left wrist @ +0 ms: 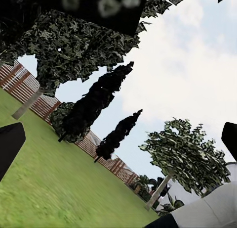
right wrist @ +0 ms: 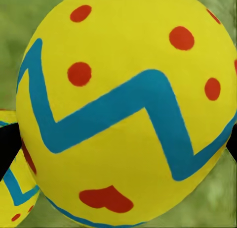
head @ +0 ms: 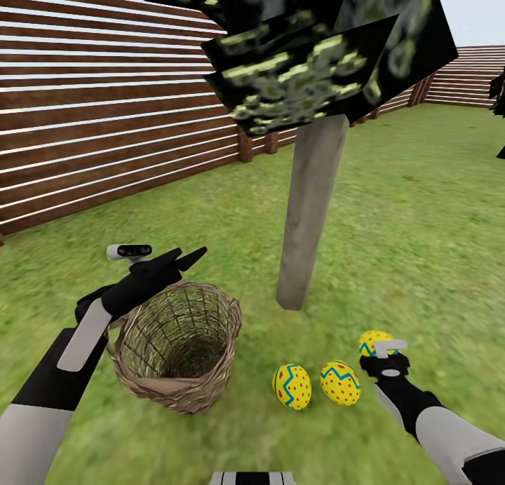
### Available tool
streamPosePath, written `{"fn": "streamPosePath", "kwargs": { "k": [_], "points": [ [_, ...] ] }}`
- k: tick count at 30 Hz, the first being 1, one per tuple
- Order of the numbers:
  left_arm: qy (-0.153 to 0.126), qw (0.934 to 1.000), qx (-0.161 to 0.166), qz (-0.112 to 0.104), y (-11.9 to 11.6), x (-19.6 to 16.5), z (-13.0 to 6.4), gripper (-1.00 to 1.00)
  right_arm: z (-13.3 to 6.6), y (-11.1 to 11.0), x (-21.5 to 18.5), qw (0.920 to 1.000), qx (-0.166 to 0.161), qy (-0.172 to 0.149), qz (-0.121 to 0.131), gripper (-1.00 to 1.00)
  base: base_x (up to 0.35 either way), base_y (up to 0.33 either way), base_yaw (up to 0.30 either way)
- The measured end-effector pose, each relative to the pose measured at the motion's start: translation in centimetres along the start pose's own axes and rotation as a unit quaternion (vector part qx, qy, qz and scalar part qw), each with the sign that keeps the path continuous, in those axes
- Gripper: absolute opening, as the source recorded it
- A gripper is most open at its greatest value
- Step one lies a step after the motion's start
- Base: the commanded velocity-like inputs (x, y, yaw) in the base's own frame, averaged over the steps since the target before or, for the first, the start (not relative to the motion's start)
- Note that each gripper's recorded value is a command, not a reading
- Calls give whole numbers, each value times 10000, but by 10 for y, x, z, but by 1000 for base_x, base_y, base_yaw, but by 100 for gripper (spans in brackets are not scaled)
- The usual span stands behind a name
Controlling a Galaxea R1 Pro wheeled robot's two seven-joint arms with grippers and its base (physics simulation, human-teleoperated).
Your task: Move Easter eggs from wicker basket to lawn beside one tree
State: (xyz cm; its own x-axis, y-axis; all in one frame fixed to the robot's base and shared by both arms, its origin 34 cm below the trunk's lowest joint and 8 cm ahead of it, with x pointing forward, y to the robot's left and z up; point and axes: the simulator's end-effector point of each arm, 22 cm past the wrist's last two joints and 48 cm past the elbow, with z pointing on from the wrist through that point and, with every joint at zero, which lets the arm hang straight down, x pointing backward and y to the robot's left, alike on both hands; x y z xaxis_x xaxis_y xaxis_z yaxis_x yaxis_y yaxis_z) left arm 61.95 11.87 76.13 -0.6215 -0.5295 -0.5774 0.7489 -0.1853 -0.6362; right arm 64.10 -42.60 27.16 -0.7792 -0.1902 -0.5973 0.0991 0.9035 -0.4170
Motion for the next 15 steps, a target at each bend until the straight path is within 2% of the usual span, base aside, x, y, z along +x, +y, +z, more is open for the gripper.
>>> {"fn": "streamPosePath", "kwargs": {
  "k": [6,10,15],
  "points": [
    [-6,10000,-24,-25,4,1,-2,100,3,-5,0,10000,42,-39,7,-100,0,0,0],
    [-9,10000,-41,-50,7,2,-3,100,3,-15,2,9994,335,-24,-9,-100,0,0,0],
    [-16,9999,-64,-85,11,3,-5,100,5,-16,6,9993,379,3,-28,-100,0,0,0]
  ]
}}
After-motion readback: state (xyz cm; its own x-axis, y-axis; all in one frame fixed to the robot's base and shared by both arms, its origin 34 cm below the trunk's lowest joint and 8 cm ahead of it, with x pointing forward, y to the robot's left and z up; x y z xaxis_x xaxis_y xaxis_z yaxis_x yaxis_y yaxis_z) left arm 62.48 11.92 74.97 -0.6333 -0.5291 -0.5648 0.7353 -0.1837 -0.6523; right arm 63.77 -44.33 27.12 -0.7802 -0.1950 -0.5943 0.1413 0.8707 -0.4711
